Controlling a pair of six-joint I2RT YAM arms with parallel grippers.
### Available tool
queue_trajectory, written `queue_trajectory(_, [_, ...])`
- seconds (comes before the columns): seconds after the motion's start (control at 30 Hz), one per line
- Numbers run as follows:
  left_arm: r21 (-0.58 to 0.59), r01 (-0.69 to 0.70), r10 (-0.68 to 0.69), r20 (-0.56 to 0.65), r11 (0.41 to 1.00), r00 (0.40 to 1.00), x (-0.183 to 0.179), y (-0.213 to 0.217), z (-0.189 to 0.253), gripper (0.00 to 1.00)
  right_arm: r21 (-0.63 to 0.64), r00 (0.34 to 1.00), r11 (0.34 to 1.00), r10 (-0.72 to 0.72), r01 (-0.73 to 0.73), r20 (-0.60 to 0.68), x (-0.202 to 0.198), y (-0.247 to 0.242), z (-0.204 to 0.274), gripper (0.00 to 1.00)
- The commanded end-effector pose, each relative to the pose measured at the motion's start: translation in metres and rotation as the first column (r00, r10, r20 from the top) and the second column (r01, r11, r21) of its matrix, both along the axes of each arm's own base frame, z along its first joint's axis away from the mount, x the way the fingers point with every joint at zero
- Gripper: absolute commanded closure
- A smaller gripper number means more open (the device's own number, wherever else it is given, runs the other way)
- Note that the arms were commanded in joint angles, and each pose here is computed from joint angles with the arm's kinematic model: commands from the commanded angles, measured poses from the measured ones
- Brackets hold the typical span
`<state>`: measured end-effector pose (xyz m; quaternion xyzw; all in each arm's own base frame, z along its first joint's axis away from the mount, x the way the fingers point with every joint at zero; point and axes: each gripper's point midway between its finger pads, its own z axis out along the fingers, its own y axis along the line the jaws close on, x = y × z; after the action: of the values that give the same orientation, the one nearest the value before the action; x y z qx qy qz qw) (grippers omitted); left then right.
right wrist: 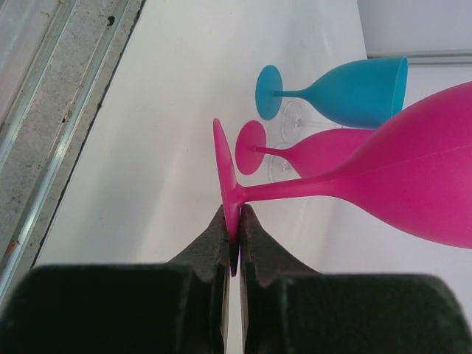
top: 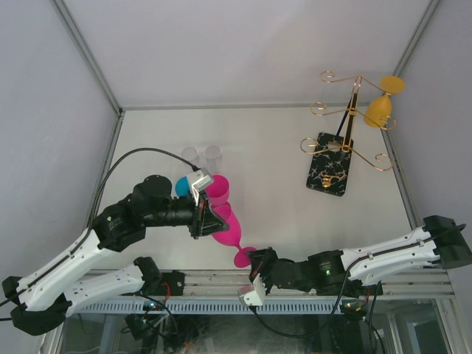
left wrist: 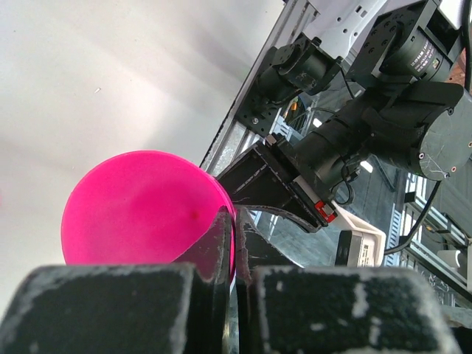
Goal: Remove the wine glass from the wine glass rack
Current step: Place the wine glass at the center of the board.
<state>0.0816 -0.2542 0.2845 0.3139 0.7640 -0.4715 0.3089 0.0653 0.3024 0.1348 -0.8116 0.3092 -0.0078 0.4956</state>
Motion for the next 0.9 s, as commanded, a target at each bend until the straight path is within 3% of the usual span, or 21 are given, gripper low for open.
queue_trajectory(0.0, [-0.097, 0.038, -0.032, 0.062, 0.995, 0.998, -0.008, 0.001, 0.038, 1.0, 0.063, 0.994, 0.992, -0.105, 0.107, -0.038, 0.014, -0.002, 0.01, 1.0])
queue_trajectory(0.2, [-0.102, -0.061, 0.07, 0.088, 0.993, 0.994, 0.006, 0.007, 0.043, 1.0, 0.071, 0.993, 0.991, -0.112, 0.115, -0.046, 0.014, -0.001, 0.011, 0.97])
queue_trajectory(0.57, [-0.081, -0.072, 0.078, 0.078, 0.994, 0.994, 0.01, 0.005, 0.038, 1.0, 0.104, 0.991, 0.987, -0.116, 0.122, -0.059, 0.013, 0.001, 0.013, 0.74])
queue_trajectory(0.87, [-0.075, -0.071, 0.077, 0.075, 0.995, 0.994, 0.01, 0.005, 0.035, 1.0, 0.108, 0.99, 0.985, -0.128, 0.134, -0.063, 0.013, -0.002, 0.013, 0.73])
